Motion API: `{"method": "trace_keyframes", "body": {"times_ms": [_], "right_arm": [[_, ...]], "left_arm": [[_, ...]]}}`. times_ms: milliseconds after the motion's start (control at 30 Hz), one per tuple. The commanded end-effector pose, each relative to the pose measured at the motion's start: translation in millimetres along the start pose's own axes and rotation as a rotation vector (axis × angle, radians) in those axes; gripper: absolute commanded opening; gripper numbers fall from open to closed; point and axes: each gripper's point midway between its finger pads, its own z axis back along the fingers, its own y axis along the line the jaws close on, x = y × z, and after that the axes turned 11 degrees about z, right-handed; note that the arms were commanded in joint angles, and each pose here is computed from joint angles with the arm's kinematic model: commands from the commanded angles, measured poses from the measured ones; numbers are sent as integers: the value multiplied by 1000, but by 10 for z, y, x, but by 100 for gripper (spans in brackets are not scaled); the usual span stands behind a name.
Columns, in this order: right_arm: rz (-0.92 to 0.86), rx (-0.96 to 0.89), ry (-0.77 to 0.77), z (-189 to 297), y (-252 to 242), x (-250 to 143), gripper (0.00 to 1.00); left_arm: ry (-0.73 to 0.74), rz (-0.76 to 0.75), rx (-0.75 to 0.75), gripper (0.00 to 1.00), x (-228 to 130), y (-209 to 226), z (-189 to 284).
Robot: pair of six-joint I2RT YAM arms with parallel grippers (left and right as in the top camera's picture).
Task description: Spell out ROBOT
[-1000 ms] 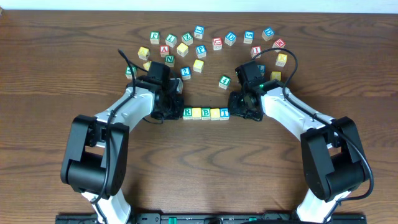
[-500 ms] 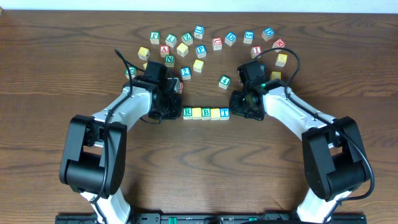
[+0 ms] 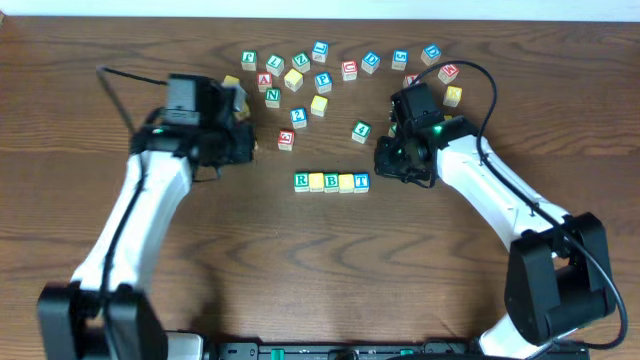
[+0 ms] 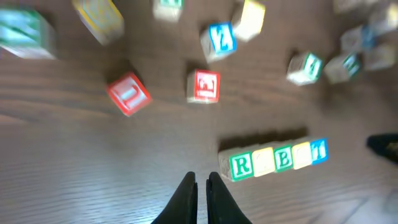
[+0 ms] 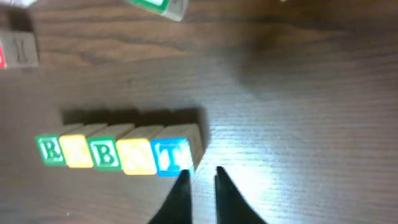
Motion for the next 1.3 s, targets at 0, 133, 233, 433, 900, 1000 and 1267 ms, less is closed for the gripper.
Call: {"method": "trace_keyframes", "body": {"times_ms": [0,133,233,433,900,1000,1267], "right_arm": [[48,35,42,-37,253,-155,5],[80,23,123,-221,412,-421,1],[82,-31,153,-337,397,-524,1],[52,-68,182,-478,301,-571,1],[20,-90,161,-576,213,-492,1],[21,-89,157,-578,216,-483,2],[19,-87,150,-579,213,-461,2]], "left_arm": [[-121,21,16,8,229,70,380],[-137,65,44,8,262,242,481],[-138,76,57,8,262,294,493],[-138,75,57,8,264,293,493],[-138,75,57,8,263,291,493],[-138,75,57,8,263,291,493],[-138,75,56,8,263,291,493]]}}
